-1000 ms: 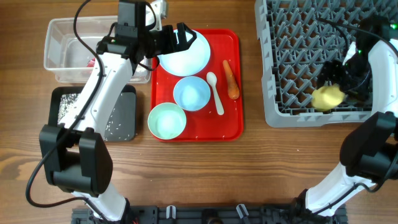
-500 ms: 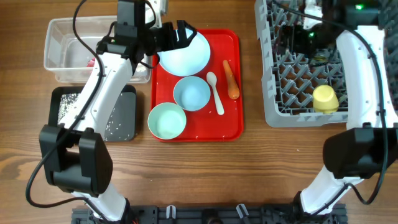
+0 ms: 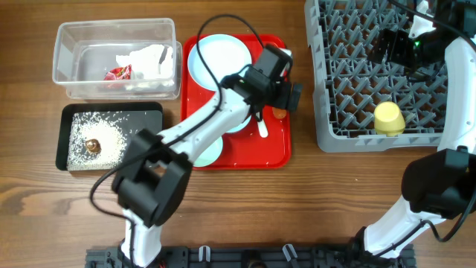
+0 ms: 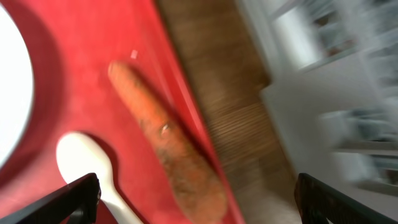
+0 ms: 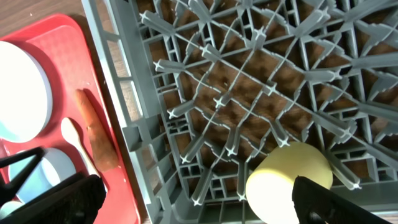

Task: Sort waste into correct bins and load items into the dishwasher rack
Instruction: 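Reach the left gripper to the carrot and grasp it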

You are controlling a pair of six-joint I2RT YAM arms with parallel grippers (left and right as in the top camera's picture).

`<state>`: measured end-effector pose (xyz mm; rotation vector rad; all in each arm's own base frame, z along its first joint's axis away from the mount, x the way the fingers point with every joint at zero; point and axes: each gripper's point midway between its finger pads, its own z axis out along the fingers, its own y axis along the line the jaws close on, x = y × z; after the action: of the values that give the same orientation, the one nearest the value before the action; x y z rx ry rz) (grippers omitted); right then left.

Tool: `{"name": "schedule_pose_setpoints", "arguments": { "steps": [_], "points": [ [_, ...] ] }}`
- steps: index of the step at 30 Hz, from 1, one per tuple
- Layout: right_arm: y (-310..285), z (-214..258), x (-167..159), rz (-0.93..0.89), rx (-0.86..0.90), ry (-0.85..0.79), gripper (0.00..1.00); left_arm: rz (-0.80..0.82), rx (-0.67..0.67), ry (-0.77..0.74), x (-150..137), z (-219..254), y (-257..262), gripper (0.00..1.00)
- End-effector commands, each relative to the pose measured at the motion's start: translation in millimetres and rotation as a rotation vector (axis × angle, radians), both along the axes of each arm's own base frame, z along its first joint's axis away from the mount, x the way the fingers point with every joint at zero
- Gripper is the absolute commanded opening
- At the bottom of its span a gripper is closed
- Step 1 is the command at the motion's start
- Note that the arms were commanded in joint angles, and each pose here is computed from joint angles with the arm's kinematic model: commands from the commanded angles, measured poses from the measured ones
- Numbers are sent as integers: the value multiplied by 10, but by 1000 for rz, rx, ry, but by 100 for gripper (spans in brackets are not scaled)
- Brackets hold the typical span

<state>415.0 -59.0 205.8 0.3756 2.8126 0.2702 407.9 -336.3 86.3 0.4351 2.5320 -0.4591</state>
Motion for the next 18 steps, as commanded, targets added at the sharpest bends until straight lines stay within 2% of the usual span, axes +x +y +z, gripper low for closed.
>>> {"name": "schedule_pose_setpoints", "arguments": {
  "steps": [1,4,7,9,11,13,14,16,18],
  "points": [
    [-8,149,-11,-12,-13,-33,100,129,31,76,86,-435,79,96],
    [-6,145,-22,-11,-13,-28,100,201,25,142,57,-695,92,82],
    [-6,144,-25,-11,-13,-27,100,226,8,149,84,-770,69,75],
    [-5,143,-30,-11,-12,-25,100,226,-6,132,123,-745,41,63],
    [-3,140,-40,-4,-14,-22,100,231,-5,122,144,-741,46,45],
    [-2,138,-43,0,-15,-21,100,230,-4,122,142,-742,47,34],
    [-2,138,-45,3,-16,-21,100,231,-5,121,146,-740,47,34],
    [-2,138,-45,11,-19,-22,100,231,-5,121,145,-737,47,21],
    [-3,138,-45,13,-20,-22,100,221,-7,110,153,-684,43,16]
  ]
}}
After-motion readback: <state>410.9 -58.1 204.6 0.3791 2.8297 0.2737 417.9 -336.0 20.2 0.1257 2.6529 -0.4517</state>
